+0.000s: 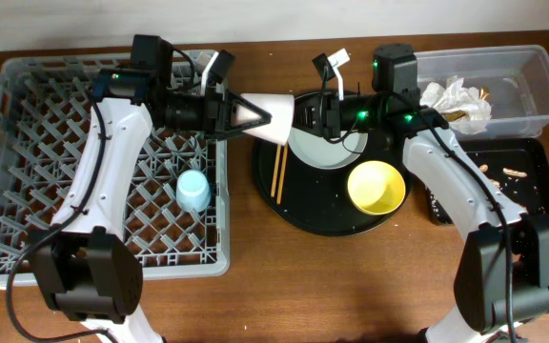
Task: Sort waste into correct bins and load items into the dishwasher rack
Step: 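Carry the pink cup into the rack with the left gripper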
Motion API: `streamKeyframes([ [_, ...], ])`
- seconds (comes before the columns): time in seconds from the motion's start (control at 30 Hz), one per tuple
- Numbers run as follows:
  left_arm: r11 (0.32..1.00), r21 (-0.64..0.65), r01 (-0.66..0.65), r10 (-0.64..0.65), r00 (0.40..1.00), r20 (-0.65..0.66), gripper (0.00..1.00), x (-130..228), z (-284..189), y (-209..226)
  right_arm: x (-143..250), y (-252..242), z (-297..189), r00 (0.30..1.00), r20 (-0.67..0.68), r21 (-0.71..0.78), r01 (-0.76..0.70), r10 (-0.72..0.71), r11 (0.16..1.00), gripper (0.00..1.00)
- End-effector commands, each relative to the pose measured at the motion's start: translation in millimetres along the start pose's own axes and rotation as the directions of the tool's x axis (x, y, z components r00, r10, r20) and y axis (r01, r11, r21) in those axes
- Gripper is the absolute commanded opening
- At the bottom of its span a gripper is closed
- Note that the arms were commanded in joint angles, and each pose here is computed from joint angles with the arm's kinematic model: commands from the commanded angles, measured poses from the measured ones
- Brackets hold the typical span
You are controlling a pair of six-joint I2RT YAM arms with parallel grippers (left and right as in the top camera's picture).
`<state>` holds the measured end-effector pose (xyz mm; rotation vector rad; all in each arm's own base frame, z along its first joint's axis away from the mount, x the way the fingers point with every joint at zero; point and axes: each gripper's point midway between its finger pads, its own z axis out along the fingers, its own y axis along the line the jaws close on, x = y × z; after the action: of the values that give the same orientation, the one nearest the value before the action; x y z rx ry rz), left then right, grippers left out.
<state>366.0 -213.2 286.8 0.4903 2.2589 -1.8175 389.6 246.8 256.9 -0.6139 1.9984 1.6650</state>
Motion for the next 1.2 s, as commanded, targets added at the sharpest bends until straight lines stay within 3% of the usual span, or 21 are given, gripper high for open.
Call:
streamKeyframes([
  [0.0,0.999,0.008,-0.048,0.048,0.999,0.016,0.50,-5,-5,-9,-7,9,-2,0.999,0.013,0.009,0.037,-0.037,0.999,0.42],
  [0.2,0.997,-0.019,-0.077,0.078,0.996,0.041,0.50,-12,-12,-3,-8,7,-4,0.999,0.018,0.014,0.046,-0.046,0.999,0.60],
  [0.33,0.974,-0.219,-0.062,0.080,0.994,0.079,0.50,-20,-39,30,-2,-21,-19,0.999,0.035,0.132,-0.028,0.023,0.991,0.70],
  [0.43,0.891,-0.452,-0.031,0.078,0.993,0.085,0.50,-20,-63,62,16,-52,-34,0.994,0.030,0.283,-0.108,0.104,0.953,0.76],
  [0.5,0.753,-0.658,0.000,0.069,0.995,0.078,0.50,-15,-88,87,31,-73,-44,0.987,0.019,0.402,-0.154,0.160,0.903,0.76],
  [0.53,0.621,-0.783,0.038,0.047,0.995,0.086,0.50,-11,-109,104,42,-86,-51,0.978,0.019,0.480,-0.189,0.206,0.857,0.76],
  [0.63,0.372,-0.926,0.063,0.018,0.997,0.075,0.50,-2,-143,126,54,-98,-59,0.970,0.007,0.563,-0.203,0.241,0.801,0.76],
  [0.73,0.244,-0.968,0.060,0.007,0.998,0.064,0.50,2,-161,133,61,-103,-64,0.965,0.001,0.601,-0.209,0.261,0.771,0.76],
  [0.83,0.202,-0.978,0.061,0.013,0.998,0.065,0.50,0,-168,137,65,-107,-68,0.961,0.000,0.627,-0.215,0.276,0.749,0.76],
  [1.17,0.223,-0.975,0.015,-0.100,0.995,-0.008,0.50,7,-131,198,73,-112,-74,0.954,-0.001,0.668,-0.224,0.301,0.710,0.76],
])
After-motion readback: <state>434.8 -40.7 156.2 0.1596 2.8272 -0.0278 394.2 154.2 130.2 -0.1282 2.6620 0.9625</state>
